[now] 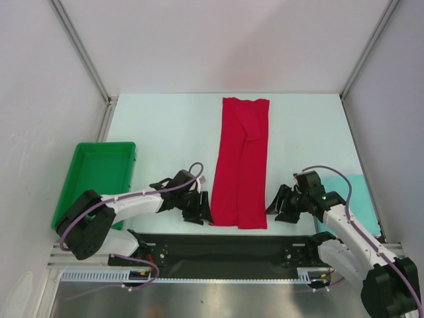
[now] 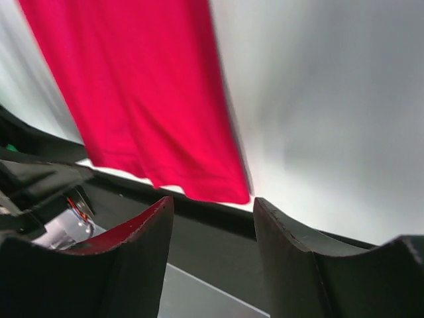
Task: Fold and stack the t-shirts
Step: Fold the tshirt
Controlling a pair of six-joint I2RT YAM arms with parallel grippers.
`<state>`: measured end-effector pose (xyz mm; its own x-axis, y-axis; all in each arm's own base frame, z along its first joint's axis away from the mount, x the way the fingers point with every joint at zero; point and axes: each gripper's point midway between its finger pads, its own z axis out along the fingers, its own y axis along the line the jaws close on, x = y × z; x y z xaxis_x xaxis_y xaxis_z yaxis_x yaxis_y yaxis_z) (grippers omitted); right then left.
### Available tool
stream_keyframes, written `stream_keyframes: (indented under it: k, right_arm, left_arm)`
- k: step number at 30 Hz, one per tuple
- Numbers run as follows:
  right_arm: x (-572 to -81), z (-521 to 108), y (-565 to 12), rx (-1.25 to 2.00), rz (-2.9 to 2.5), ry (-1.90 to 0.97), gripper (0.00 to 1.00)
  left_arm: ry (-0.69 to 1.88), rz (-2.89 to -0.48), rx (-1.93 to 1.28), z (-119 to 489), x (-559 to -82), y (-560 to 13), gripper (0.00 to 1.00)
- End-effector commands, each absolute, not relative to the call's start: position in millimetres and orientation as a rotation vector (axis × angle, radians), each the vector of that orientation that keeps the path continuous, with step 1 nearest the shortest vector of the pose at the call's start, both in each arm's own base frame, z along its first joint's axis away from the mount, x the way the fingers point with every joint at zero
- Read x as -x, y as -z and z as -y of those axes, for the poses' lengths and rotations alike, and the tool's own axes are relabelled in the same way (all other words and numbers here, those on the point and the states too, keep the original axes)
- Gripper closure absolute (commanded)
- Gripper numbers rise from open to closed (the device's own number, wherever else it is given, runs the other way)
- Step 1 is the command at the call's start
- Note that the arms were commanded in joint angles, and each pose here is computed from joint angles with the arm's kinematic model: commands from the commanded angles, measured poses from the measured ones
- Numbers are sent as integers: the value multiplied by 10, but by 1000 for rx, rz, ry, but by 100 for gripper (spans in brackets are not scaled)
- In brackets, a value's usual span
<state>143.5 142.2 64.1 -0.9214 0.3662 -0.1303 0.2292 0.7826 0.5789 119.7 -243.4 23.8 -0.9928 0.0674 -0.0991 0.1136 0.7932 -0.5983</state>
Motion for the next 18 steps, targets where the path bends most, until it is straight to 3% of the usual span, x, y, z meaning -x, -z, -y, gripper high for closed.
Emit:
stream_keyframes:
  k: [1,18]
  right_arm:
    - [-1272,-1549,-523,-502,-2794,-938,42]
    - [-1147,-1536,-167,-449,-2861,-921,48]
  left_arm:
    - [965,-2878,-208,2420,-1304,-206,45]
    - [994,-2902,-214,2452,-1292,-101,66]
